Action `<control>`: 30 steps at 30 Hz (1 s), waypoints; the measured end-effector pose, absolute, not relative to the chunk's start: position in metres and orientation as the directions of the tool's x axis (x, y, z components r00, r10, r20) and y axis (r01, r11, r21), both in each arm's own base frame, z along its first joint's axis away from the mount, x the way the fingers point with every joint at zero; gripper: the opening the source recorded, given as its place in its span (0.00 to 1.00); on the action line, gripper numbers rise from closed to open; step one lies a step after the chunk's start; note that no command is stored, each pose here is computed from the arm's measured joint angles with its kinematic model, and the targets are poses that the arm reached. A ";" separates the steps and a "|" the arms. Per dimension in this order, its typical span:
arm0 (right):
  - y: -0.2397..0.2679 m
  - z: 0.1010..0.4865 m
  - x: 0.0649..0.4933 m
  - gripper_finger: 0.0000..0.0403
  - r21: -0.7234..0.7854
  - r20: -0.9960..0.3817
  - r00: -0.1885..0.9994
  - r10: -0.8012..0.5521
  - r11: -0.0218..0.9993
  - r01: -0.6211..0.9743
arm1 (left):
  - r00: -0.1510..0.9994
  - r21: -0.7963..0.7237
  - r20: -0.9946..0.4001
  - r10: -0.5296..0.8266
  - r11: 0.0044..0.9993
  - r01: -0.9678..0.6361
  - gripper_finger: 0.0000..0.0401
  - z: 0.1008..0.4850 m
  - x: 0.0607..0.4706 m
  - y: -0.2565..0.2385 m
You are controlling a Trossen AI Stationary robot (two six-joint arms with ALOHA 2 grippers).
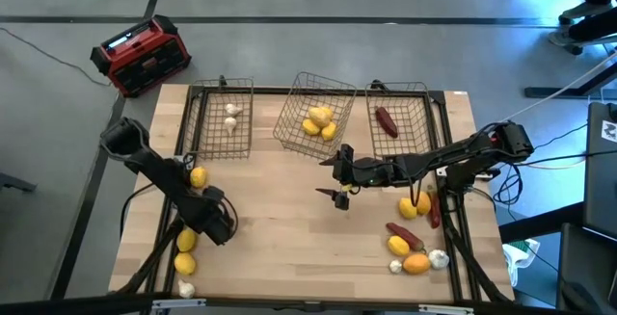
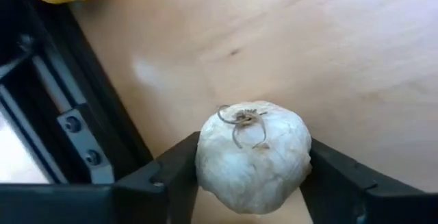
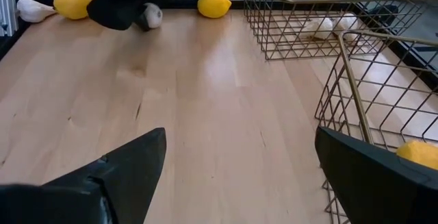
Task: Sort produce into baskets
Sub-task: Put the garlic into the left wire basket
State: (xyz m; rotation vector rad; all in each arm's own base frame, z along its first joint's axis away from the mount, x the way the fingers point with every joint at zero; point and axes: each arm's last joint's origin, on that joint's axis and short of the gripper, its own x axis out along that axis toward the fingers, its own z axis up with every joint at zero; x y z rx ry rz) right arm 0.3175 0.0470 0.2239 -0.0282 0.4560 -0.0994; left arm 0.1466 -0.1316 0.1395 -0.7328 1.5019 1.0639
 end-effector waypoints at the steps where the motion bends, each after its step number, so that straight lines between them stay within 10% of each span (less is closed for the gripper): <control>1: 0.047 0.224 0.317 0.92 -0.050 -0.438 0.893 -0.102 0.995 0.090 | -0.199 0.220 -0.976 0.093 0.412 -0.884 0.47 0.140 0.147 -0.132; 30: 0.047 0.224 0.318 0.92 -0.050 -0.438 0.893 -0.101 0.995 0.088 | 0.403 -0.169 -0.872 0.277 0.602 -0.780 0.43 0.279 0.203 -0.092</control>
